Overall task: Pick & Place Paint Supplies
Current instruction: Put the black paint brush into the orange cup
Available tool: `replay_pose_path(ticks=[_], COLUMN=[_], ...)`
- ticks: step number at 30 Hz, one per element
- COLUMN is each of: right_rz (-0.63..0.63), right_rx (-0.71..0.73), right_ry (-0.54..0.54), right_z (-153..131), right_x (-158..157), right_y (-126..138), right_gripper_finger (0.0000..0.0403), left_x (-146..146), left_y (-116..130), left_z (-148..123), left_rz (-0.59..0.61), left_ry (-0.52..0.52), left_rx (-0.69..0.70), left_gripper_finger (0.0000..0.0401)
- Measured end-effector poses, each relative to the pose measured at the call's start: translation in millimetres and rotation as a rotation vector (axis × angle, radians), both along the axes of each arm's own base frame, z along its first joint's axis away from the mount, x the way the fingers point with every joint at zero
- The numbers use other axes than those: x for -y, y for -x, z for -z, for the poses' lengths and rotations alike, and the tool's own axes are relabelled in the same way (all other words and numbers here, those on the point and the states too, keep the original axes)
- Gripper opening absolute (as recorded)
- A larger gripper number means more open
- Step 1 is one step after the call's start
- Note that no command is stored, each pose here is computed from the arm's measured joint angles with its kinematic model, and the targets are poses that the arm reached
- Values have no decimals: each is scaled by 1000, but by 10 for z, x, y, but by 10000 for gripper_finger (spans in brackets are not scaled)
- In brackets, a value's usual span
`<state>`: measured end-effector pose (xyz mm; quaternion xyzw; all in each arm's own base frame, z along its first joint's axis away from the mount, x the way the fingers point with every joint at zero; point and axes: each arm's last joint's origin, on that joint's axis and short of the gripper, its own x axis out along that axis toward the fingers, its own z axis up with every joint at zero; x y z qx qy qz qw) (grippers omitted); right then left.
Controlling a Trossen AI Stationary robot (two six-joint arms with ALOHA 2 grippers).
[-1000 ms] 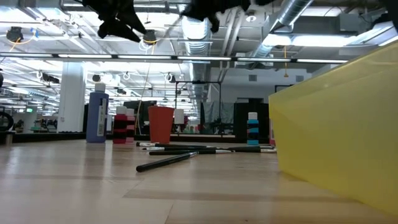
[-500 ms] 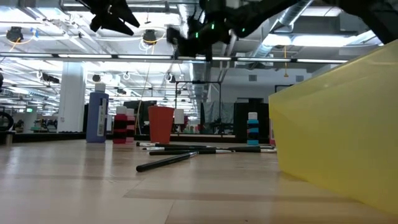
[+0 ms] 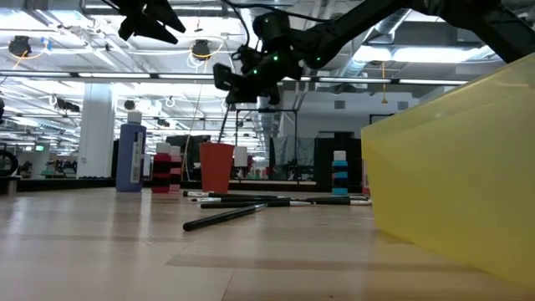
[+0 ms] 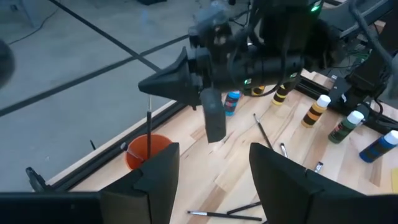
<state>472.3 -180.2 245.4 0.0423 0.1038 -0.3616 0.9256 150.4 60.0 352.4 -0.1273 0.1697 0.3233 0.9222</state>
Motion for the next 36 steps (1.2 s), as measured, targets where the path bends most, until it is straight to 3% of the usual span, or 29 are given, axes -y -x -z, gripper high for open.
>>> replay_pose_path(ticks=[6, 15, 20, 24, 29, 33, 36], right_rz=[-8, -21, -41, -45, 115, 318, 461], right_rx=[-43, -57, -17, -34, -65, -159, -230], right_ry=[7, 7, 3, -8, -129, -359, -499], right_z=[41, -156, -864, -1432, -1822, -1636, -1399], right_x=[-10, -80, -316, -549, -848, -984, -1029], right_y=[-1, 78, 414, 892, 1567, 1852, 1854], right_gripper_finger=[33, 162, 211, 220, 206, 187, 179], left_x=[0, 10, -15, -75, -144, -161, -159], left_y=[0, -6, -120, -377, -792, -937, -945], left_z=[0, 4, 102, 270, 535, 705, 712], left_rz=[0, 35, 77, 120, 162, 156, 150], left_ry=[0, 16, 62, 108, 117, 168, 204], left_rx=[0, 3, -62, -144, -220, -272, -254], left_gripper_finger=[186, 196, 208, 205, 200, 203, 208])
